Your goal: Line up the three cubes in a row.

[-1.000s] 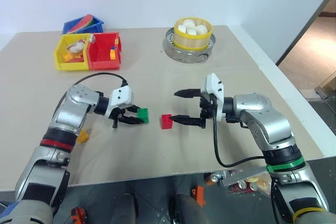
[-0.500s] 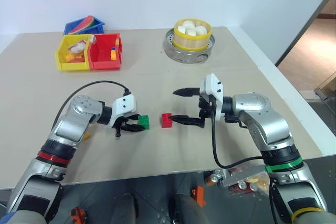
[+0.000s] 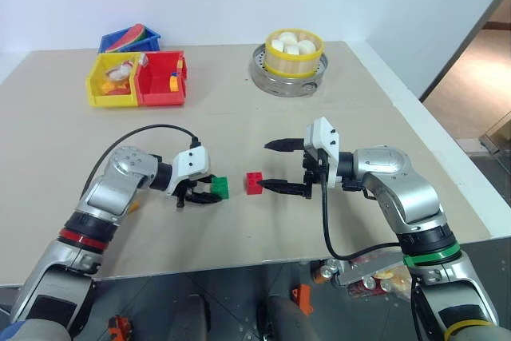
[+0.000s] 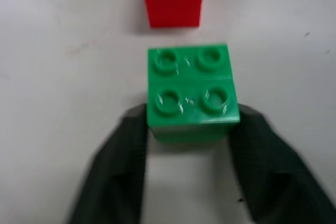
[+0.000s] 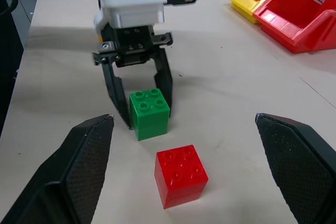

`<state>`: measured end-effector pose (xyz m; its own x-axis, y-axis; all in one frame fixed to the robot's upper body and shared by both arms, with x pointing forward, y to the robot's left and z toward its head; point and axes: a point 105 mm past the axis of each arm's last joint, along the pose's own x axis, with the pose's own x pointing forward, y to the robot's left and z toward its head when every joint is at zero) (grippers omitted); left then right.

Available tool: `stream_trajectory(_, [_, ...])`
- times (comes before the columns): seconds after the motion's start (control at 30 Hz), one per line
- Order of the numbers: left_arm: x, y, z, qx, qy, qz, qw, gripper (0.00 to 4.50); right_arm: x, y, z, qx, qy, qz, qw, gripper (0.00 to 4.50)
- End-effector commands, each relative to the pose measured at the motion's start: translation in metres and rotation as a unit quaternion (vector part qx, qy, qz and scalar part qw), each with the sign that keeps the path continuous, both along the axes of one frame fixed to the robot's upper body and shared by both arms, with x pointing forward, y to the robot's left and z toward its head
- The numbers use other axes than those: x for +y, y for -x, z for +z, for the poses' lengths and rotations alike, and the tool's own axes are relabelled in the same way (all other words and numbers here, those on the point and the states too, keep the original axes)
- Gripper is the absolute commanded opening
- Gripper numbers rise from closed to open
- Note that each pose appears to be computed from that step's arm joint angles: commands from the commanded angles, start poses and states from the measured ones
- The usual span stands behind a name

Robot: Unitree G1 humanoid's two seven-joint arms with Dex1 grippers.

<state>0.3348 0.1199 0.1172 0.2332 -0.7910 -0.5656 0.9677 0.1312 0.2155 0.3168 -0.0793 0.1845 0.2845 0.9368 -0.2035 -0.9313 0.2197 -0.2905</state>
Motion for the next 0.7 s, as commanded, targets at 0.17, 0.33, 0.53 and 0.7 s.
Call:
stream_trajectory(0.17, [0.004,-0.002,0.048,-0.050,0.009,-0.021,0.998,4.46,0.000,0.002,0.011,-0.025,-0.004,0.003,1.000,4.50])
stream_trajectory(0.33, [0.012,0.015,0.084,-0.036,0.047,-0.018,0.998,4.46,-0.002,0.002,0.012,-0.024,-0.004,0.003,1.000,4.50])
stream_trajectory(0.53, [0.030,0.023,0.120,-0.054,0.117,0.078,0.989,4.46,-0.004,0.000,0.011,-0.023,0.000,0.006,1.000,4.50])
stream_trajectory(0.7, [0.069,0.034,0.113,-0.111,0.168,0.203,0.958,4.46,-0.002,0.000,0.008,-0.019,0.000,0.015,1.000,4.50])
